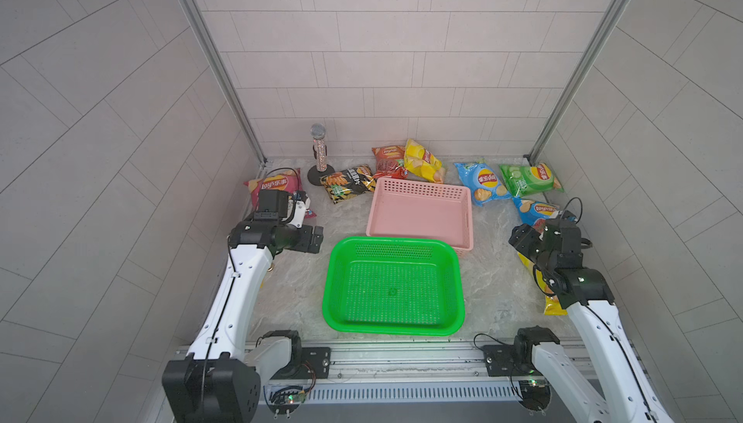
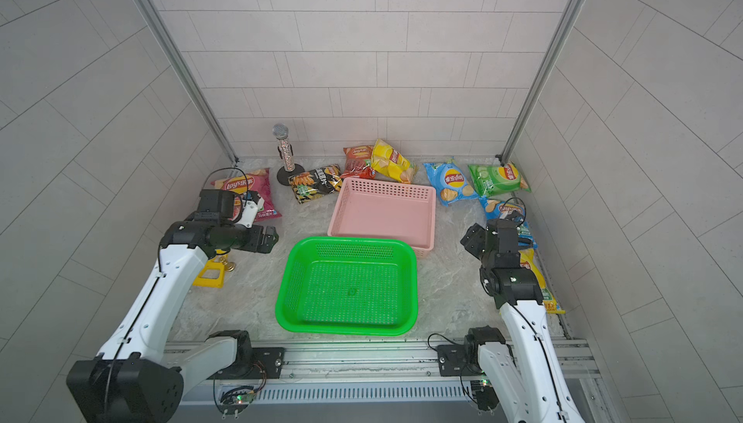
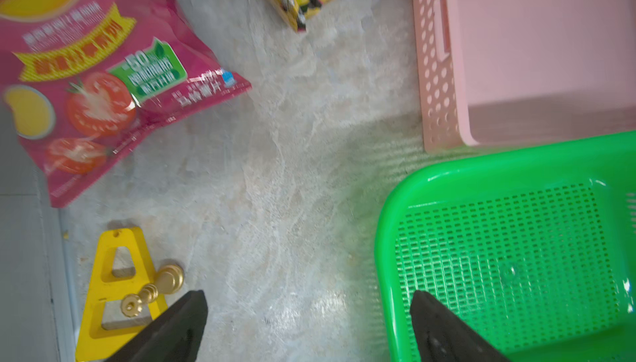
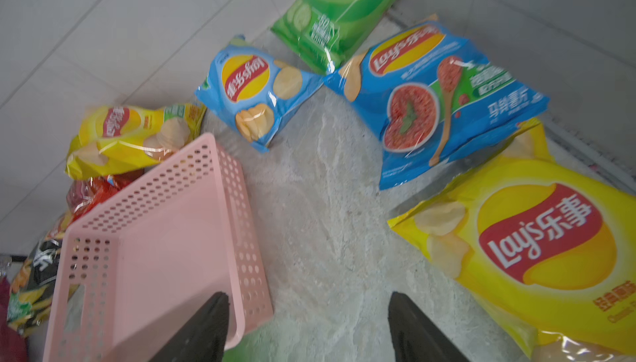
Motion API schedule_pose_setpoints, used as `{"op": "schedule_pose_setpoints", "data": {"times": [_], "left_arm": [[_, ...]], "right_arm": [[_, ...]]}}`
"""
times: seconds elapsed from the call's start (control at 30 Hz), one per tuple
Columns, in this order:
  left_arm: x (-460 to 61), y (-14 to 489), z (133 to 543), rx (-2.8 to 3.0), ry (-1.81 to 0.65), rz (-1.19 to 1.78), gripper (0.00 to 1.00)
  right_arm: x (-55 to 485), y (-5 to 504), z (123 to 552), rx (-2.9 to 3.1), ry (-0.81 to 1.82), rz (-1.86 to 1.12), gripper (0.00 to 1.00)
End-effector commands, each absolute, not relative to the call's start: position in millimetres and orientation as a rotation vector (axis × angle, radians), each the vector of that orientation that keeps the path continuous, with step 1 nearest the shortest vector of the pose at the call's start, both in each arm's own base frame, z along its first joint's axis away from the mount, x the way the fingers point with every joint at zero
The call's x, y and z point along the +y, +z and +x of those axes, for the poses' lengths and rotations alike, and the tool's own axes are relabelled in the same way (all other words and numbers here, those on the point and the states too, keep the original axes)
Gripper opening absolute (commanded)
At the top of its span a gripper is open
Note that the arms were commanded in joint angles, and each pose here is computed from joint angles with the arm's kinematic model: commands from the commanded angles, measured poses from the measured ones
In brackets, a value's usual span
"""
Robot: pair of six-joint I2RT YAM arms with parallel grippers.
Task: Put the potato chips into the basket
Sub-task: Adjust the basket at the center of the board.
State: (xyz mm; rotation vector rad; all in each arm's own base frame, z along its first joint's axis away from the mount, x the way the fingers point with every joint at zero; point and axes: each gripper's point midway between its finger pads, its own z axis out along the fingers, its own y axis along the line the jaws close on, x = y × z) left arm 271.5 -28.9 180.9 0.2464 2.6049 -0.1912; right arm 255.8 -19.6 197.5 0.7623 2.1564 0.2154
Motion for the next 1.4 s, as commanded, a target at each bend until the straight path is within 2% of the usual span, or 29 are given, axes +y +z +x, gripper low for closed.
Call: {"op": "schedule_pose_setpoints", "data": {"times": [0.0,0.13,0.27,0.5,0.6,0.67,0.83,1.07,1.27,1.37], "left_arm": [[-38.0,173.0,258.6,2.642,-0.264,0.276,1.0],[-39.9,167.8,258.0,2.657,-0.283,0.283,1.0],[-36.4,164.7,259.5,2.659,-0.254,0.275,1.0],[-36.5,161.4,260.8,2.659,-0.255,0.274,1.0],[-35.8,160.7,261.0,2.662,-0.249,0.27,1.0],[-35.0,160.4,261.5,2.662,-0.244,0.267,1.0],[-34.4,159.9,262.3,2.661,-0.239,0.265,1.0],[-33.6,158.0,263.1,2.668,-0.235,0.261,1.0],[-33.4,157.2,264.3,2.671,-0.233,0.26,1.0],[-32.9,156.4,264.6,2.674,-0.232,0.257,1.0]], "right_arm": [[27.9,179.5,237.0,2.392,0.341,0.57,0.77],[79.0,175.3,222.7,2.488,0.302,0.296,0.77],[112.6,155.0,207.6,2.537,0.332,0.184,0.77],[128.6,121.1,202.6,2.589,0.27,0.12,0.73],[131.0,113.4,206.6,2.582,0.269,0.123,0.67],[133.8,108.4,208.5,2.581,0.278,0.122,0.6],[141.1,95.1,207.6,2.614,0.297,0.094,0.54],[137.7,90.2,198.6,2.652,0.28,0.047,0.33],[135.2,92.0,189.0,2.674,0.289,-0.004,0.3],[129.9,81.0,178.8,2.714,0.271,-0.029,0.19]]}}
